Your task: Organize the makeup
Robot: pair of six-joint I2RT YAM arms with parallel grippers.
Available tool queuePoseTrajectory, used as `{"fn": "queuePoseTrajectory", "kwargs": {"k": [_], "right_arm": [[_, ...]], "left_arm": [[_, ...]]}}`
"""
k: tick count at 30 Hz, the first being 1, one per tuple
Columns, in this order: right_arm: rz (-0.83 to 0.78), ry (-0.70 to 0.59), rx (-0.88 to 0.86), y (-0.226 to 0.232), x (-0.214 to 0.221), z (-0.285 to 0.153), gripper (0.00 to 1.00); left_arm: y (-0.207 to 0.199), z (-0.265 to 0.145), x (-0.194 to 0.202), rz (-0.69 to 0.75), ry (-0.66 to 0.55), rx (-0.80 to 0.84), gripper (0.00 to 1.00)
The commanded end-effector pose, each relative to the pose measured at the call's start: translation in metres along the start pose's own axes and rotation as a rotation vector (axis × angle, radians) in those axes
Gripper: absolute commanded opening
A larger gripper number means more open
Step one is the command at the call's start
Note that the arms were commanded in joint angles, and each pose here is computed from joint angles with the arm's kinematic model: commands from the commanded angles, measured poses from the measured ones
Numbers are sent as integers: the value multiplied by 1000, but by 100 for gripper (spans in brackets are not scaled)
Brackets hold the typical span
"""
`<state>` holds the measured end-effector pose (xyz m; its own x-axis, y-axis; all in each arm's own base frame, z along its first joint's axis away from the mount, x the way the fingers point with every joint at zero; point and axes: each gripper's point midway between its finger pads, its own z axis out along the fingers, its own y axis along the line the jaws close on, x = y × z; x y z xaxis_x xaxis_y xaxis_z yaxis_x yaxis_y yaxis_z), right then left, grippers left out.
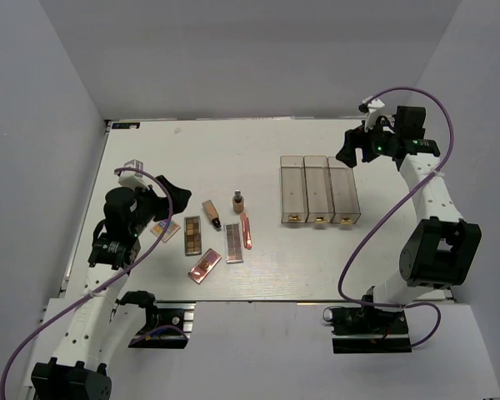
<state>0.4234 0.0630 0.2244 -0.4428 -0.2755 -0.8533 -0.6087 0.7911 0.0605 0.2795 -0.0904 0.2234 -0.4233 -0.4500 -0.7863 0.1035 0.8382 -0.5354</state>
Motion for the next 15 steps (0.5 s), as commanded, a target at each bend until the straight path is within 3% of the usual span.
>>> {"fn": "queuePoseTrajectory", "kwargs": {"k": [1,5,7,11,12,14,15], "right_arm": [[-94,-73,-91,17,-19,-10,89],[-289,-116,-277,51,-17,-17,89],[-300,-132,-377,72,-13,-20,88],[-390,-147,-533,119,-9,-15,75],[-421,-150,-550,127,-8,-14,68],[-486,-144,-604,155,-1,-9,60],[-527,-165,-597,158,-4,-6,56]], "left_arm": [[-4,0,0,15,0,32,98],[-6,0,1,12,6,39,98],[-6,0,2,11,7,43,97],[-8,0,3,2,15,51,89],[-8,0,6,-1,27,57,76],[-9,1,8,-6,39,62,61],[-9,1,11,-10,53,62,45]]}}
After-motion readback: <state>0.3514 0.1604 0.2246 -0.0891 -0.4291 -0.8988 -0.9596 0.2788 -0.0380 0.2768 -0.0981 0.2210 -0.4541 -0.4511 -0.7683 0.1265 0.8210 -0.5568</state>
